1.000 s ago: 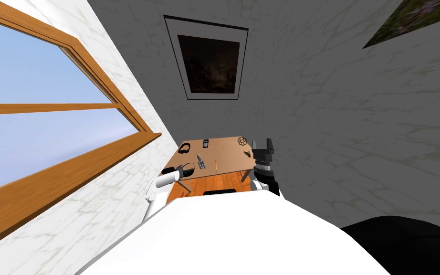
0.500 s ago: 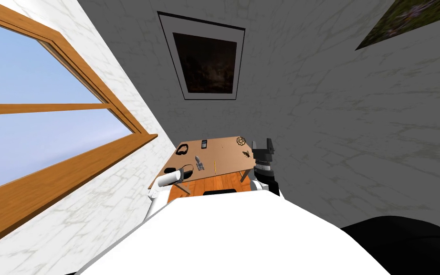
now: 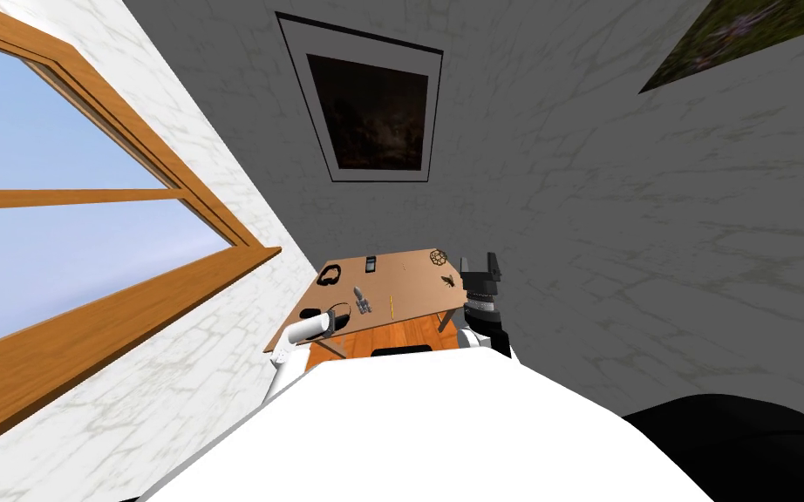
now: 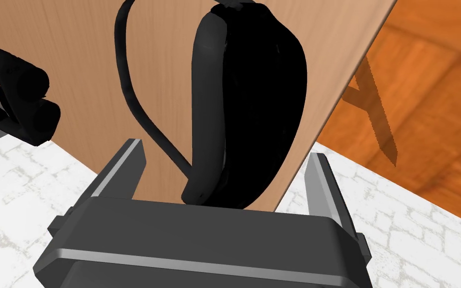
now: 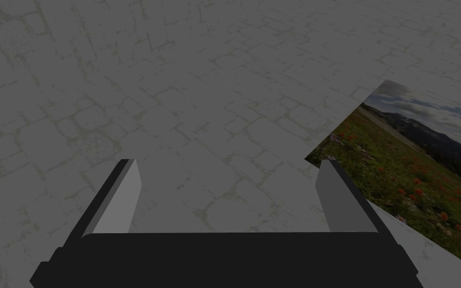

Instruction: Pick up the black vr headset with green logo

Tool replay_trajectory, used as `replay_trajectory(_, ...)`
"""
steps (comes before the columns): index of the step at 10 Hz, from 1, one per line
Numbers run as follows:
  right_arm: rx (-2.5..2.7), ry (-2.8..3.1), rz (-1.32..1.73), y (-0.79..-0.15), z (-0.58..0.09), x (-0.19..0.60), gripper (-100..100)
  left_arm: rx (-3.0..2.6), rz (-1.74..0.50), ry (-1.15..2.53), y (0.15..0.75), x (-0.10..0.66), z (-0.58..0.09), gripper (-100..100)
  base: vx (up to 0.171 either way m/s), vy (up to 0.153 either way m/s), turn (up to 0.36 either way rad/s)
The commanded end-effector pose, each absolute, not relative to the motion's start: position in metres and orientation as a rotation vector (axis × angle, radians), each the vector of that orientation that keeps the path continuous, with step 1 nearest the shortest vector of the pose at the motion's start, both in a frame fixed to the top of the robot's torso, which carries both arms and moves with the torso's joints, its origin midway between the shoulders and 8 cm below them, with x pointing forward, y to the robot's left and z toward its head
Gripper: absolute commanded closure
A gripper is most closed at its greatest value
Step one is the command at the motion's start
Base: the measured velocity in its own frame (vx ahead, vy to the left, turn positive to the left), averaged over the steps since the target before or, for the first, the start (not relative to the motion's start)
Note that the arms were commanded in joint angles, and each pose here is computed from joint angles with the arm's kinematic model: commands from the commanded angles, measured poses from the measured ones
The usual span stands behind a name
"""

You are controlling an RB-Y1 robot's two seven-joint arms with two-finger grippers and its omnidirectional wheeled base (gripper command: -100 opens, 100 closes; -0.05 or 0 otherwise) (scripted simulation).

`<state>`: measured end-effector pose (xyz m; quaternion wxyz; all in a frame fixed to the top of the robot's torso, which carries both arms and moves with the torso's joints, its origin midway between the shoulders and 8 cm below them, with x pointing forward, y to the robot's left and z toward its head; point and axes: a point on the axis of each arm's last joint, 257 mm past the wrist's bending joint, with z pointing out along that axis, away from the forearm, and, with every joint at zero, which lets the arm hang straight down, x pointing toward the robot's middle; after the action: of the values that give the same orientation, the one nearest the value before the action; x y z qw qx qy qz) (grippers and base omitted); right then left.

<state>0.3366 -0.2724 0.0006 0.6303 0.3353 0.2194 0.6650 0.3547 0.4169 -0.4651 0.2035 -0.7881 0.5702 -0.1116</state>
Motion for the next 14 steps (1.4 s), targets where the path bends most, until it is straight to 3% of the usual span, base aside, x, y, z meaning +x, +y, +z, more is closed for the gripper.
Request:
replay_trajectory(1,0.768,0.502,1.523,-0.272,0.001,0.337,0,-2.205,-0.31,1.576,0.422,0.351,-0.472,-100,0.022,0.008,-0.039)
replay_trajectory(3,0.768,0.502,1.523,-0.272,0.001,0.337,0,-2.209,-0.307,1.574,0.423,0.349,-0.473,-100,0.019,0.006,-0.05)
replay_trajectory(4,0.768,0.502,1.523,-0.272,0.001,0.337,0,-2.208,-0.309,1.572,0.423,0.349,-0.474,100,0.0,0.0,0.0)
replay_trajectory(8,0.768,0.502,1.523,-0.272,0.001,0.337,0,-2.212,-0.306,1.574,0.423,0.347,-0.475,100,0.0,0.0,0.0)
replay_trajectory(9,0.768,0.502,1.523,-0.272,0.001,0.337,0,-2.212,-0.306,1.575,0.423,0.347,-0.475,0,0.0,0.0,0.0)
replay_trajectory(10,0.768,0.502,1.523,-0.272,0.001,0.337,0,-2.197,-0.313,1.589,0.418,0.356,-0.465,100,-0.018,-0.006,0.123)
replay_trajectory(13,0.768,0.502,1.523,-0.272,0.001,0.337,0,-2.188,-0.316,1.6,0.414,0.359,-0.459,100,-0.027,-0.012,0.079)
replay_trajectory(14,0.768,0.502,1.523,-0.272,0.001,0.337,0,-2.19,-0.315,1.602,0.414,0.359,-0.459,0,0.0,0.0,0.0)
